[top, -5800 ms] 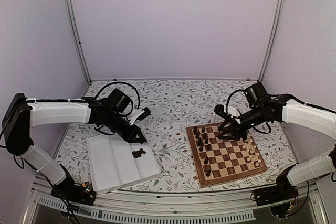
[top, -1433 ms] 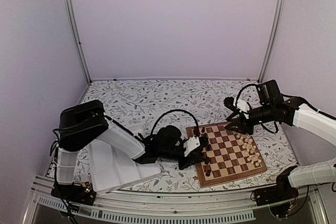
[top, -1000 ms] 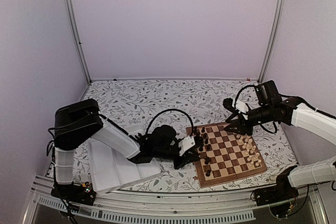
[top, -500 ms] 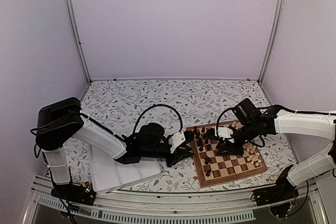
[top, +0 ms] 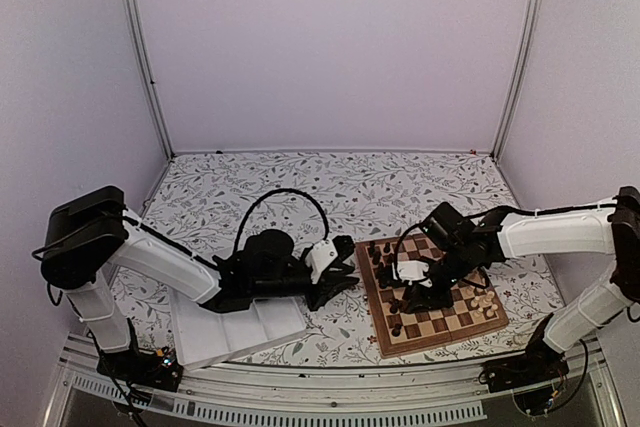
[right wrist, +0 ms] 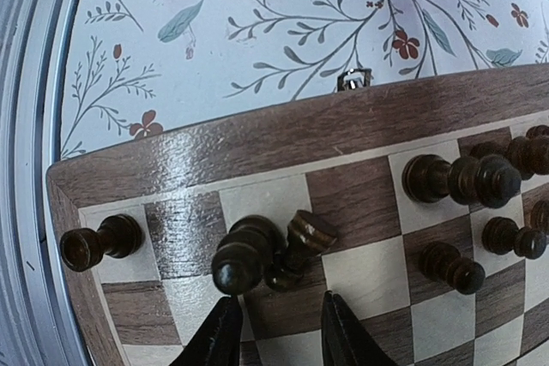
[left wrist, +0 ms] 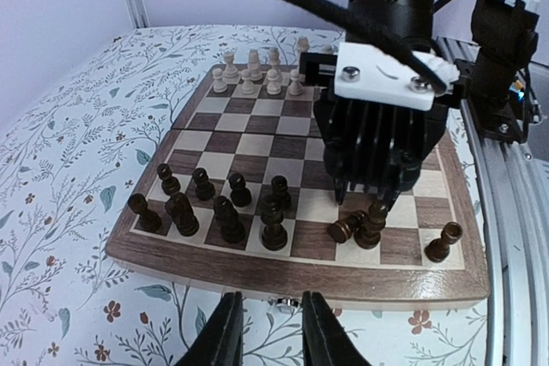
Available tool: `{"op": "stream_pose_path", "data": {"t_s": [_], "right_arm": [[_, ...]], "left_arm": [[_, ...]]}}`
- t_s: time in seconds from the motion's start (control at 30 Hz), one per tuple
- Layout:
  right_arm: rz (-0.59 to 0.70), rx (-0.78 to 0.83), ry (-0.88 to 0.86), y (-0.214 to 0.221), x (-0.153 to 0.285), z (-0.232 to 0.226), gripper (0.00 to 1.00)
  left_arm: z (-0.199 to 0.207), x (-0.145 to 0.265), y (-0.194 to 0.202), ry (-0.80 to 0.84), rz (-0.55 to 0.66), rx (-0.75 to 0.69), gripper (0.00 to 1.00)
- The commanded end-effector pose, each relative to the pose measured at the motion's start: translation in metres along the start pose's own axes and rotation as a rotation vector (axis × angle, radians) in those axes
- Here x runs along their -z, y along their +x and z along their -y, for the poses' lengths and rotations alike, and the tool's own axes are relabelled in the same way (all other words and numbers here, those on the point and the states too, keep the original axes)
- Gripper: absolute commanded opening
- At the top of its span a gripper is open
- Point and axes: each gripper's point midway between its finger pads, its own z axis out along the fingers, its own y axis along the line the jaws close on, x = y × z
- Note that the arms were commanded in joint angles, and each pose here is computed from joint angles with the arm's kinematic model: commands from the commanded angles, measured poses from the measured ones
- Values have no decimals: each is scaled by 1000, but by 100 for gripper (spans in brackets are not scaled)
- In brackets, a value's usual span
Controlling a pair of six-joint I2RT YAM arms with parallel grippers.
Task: Set up the chess pieces on the board
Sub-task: Pick up the chess piece from the chessboard.
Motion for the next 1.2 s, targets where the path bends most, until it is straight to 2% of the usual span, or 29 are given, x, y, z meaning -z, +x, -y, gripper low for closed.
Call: {"op": "stream_pose_path", "data": {"t_s": [0.0,0.27,0.87,1.17], "right_arm": [[17,28,12,-18,-3,6,35],[-2,17,4,-18,-12,9,34],[-11,15,56,-17,-4,14,12],[-9,4,100,-16,16,24,10]], "left_arm": [[-8,5,-5,-29,21,11,27],[-9,6,-1,-35,14,18,27],[-5,4,-1,-16,13,16,27],[-5,4,-2,-13,11,14,28]]}}
